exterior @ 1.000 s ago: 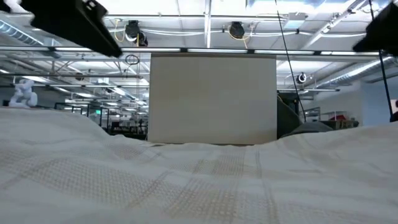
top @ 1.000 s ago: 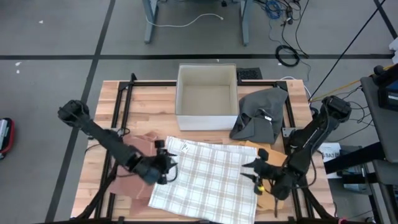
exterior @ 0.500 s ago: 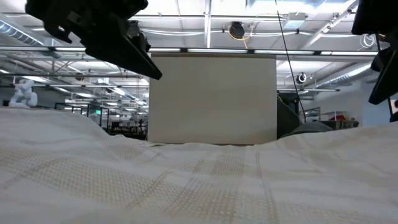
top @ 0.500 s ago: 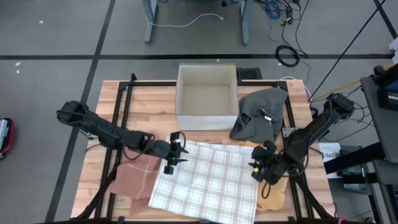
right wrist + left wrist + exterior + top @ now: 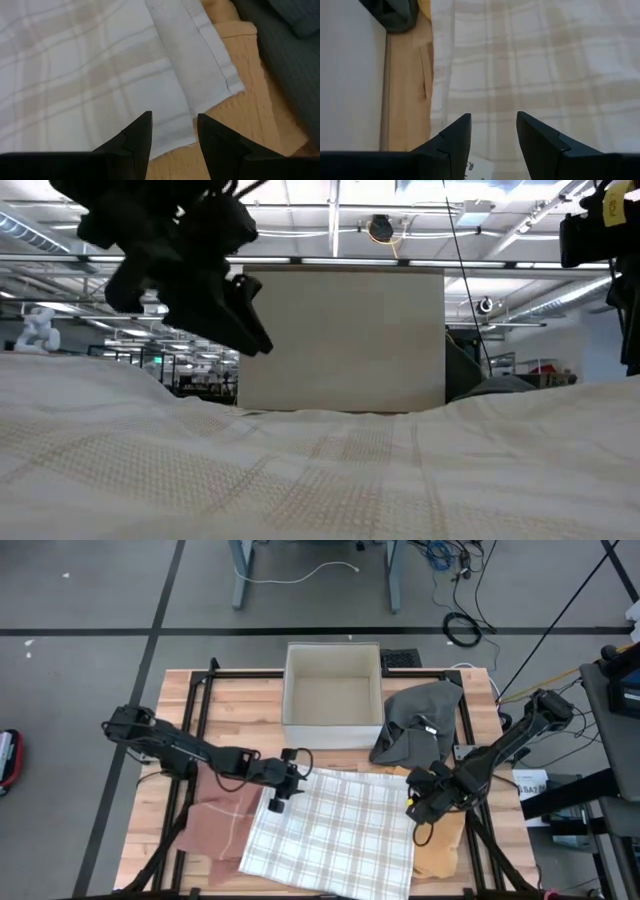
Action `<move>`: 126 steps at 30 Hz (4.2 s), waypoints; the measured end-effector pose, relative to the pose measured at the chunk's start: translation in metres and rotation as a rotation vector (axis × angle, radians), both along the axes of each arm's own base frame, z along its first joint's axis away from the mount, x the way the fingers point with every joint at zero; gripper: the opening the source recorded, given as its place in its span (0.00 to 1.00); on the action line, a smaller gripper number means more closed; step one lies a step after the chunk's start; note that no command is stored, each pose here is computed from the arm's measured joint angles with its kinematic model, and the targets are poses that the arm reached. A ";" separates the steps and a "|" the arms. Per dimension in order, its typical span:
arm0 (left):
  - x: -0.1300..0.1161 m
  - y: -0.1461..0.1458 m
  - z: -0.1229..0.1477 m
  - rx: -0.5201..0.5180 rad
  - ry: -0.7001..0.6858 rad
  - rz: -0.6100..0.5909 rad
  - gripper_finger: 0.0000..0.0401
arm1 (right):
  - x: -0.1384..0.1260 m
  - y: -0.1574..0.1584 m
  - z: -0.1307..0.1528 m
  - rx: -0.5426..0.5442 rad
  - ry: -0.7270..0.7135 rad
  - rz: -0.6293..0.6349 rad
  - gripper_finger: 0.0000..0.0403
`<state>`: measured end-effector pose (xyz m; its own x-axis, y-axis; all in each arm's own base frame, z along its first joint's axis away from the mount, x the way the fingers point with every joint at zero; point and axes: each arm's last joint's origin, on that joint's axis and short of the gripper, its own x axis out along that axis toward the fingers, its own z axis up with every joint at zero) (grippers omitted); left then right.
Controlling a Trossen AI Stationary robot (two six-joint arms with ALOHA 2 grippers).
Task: Fold towel
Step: Fold the white patterned towel
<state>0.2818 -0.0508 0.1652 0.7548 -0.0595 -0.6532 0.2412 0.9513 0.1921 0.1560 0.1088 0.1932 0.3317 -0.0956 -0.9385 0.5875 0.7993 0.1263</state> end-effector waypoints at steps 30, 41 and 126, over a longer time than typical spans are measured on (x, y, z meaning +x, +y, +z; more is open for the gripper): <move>0.007 0.001 -0.018 -0.022 0.040 -0.078 0.41 | 0.013 -0.005 -0.018 0.090 0.060 0.084 0.03; 0.009 0.000 -0.017 -0.018 0.021 -0.093 0.41 | 0.022 -0.002 0.025 0.026 0.062 0.125 0.00; -0.057 0.097 -0.002 -0.417 0.430 0.377 0.41 | 0.044 -0.023 0.035 -0.108 0.093 0.234 0.00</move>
